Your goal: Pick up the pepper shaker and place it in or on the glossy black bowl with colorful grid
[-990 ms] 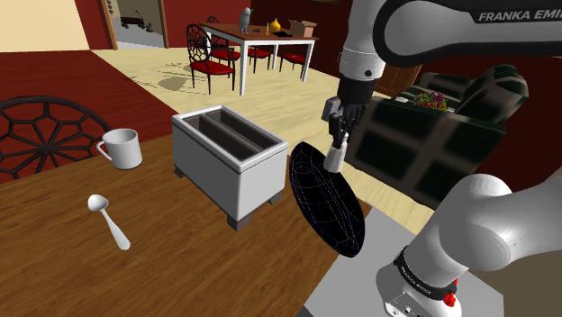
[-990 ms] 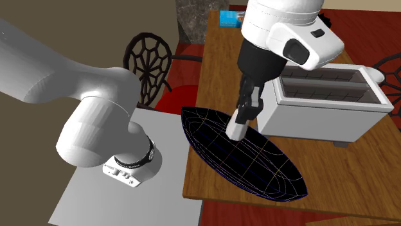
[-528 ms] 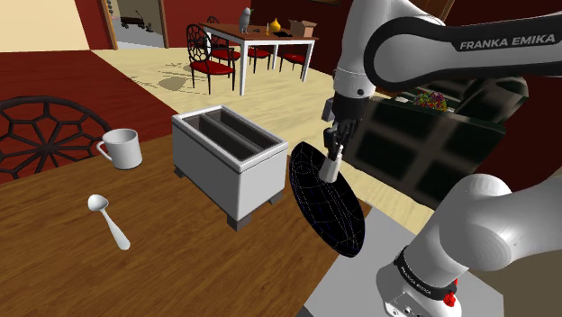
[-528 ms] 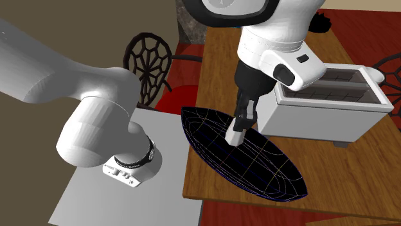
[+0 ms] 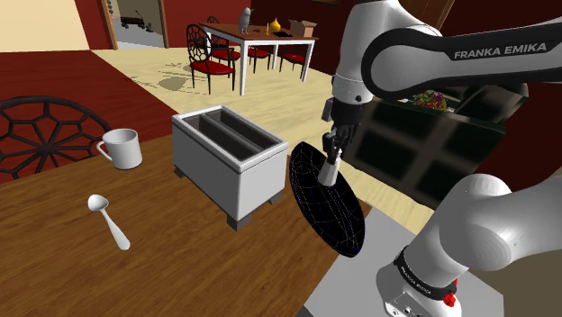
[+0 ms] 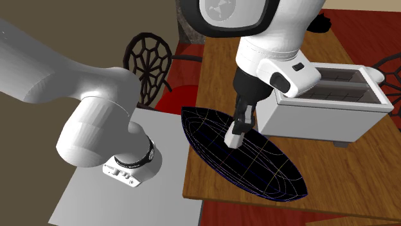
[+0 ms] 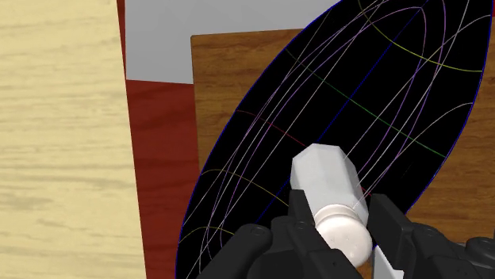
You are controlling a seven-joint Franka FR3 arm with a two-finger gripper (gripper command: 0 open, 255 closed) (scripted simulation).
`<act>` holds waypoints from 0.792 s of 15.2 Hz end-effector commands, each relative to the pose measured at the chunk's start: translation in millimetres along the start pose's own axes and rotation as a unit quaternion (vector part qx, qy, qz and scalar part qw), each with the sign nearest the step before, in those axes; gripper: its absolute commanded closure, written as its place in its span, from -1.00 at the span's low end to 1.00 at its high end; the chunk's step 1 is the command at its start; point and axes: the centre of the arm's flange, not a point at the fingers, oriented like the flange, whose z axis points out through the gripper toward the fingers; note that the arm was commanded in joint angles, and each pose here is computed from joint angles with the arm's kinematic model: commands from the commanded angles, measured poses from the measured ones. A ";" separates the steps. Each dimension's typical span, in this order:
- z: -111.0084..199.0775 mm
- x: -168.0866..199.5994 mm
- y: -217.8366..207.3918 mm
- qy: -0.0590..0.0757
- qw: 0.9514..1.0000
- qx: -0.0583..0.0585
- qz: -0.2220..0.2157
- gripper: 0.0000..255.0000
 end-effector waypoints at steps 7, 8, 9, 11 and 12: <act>0.0 0.0 0.0 0.000 1.000 0.000 0.000 -1.00; -13.2 0.0 0.0 0.000 1.000 0.000 0.000 -1.00; -26.4 0.0 0.0 0.000 1.000 0.000 0.000 -1.00; -50.0 0.0 0.0 0.000 1.000 0.000 0.000 -1.00; -50.0 0.0 0.0 0.000 1.000 0.000 0.000 -1.00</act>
